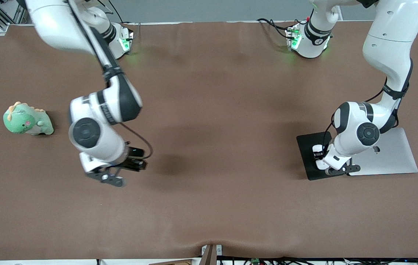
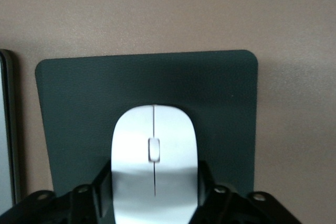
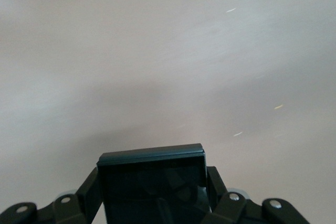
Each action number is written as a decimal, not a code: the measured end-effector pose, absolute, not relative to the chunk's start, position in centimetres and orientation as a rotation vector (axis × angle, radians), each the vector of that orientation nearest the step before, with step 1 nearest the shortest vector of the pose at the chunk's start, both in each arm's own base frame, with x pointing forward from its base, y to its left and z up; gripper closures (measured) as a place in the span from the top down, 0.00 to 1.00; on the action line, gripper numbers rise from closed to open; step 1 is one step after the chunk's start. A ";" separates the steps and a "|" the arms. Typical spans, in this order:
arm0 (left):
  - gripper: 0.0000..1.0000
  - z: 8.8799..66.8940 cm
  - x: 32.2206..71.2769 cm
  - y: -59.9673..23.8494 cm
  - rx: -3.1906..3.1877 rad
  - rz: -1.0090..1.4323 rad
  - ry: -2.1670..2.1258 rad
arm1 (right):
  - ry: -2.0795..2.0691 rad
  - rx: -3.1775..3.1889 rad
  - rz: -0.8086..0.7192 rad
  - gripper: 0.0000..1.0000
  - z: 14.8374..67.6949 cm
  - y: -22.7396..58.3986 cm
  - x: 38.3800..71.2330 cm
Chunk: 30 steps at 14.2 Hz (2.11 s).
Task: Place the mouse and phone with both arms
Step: 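Lower the mouse onto the pad while the right gripper carries the phone, then open the left gripper and lift while the right gripper lowers the phone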
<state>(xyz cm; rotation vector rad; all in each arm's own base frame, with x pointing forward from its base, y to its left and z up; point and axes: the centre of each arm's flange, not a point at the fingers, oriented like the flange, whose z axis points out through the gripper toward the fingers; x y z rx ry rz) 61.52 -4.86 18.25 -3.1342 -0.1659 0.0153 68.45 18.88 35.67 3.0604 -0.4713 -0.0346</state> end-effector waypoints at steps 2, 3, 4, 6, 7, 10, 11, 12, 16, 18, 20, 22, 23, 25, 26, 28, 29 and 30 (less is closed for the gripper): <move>0.96 18.3 61.5 -4.9 -3.135 0.014 -0.165 | -0.398 3.064 -0.088 0.82 33.9 11.6 69.3; 1.00 18.3 61.5 -4.9 -3.135 0.012 -0.164 | -0.346 3.072 -0.106 0.82 33.1 7.8 69.5; 1.00 18.4 61.6 -5.0 -3.136 0.007 -0.163 | -0.291 3.084 -0.104 0.82 32.3 4.3 69.6; 1.00 19.3 62.2 -5.2 -3.140 -0.027 -0.160 | -0.170 3.106 -0.046 0.82 30.5 -2.0 68.9; 1.00 20.4 62.7 -5.3 -3.142 -0.056 -0.158 | -0.116 3.111 -0.011 0.82 29.3 -4.7 67.9; 1.00 25.5 64.1 -5.9 -3.137 -0.068 -0.148 | -0.062 3.114 0.009 0.82 25.7 -10.3 63.6; 1.00 28.0 64.6 -6.1 -3.134 -0.056 -0.144 | -0.073 3.117 -0.010 0.82 24.7 -10.9 62.0; 1.00 30.6 65.1 -6.2 -3.130 -0.055 -0.142 | -0.086 3.120 -0.035 0.82 23.9 -11.3 60.5; 1.00 40.8 65.1 -6.1 -3.118 -0.150 -0.144 | -0.119 3.126 -0.078 0.82 21.0 -12.4 55.8; 1.00 44.8 64.3 -5.9 -3.112 -0.182 -0.124 | -0.091 3.128 -0.073 0.82 19.5 -12.9 54.2; 1.00 49.0 63.0 -5.7 -3.102 -0.156 -0.110 | -0.080 3.130 -0.082 0.82 18.8 -13.6 53.3; 1.00 53.4 61.4 -5.5 -3.092 -0.116 -0.096 | -0.083 3.130 -0.083 0.82 18.8 -13.9 53.1; 1.00 55.3 60.7 -5.5 -3.088 -0.106 -0.084 | -0.083 3.131 -0.084 0.82 18.7 -13.9 53.1; 1.00 58.2 59.2 -5.4 -3.084 -0.100 -0.073 | -0.082 3.132 -0.094 0.82 18.5 -13.8 52.9; 1.00 59.2 58.5 -5.4 -3.085 -0.101 -0.076 | -0.080 3.133 -0.099 0.87 18.4 -13.7 52.8; 1.00 60.8 57.4 -5.4 -3.085 -0.099 -0.078 | -0.072 3.135 -0.097 1.00 18.5 -13.4 52.9; 1.00 61.3 56.9 -5.4 -3.083 -0.092 -0.078 | -0.063 3.136 -0.091 1.00 18.6 -13.1 53.1; 1.00 61.9 56.4 -5.3 -3.082 -0.083 -0.080 | -0.049 3.136 -0.076 1.00 19.0 -12.7 53.5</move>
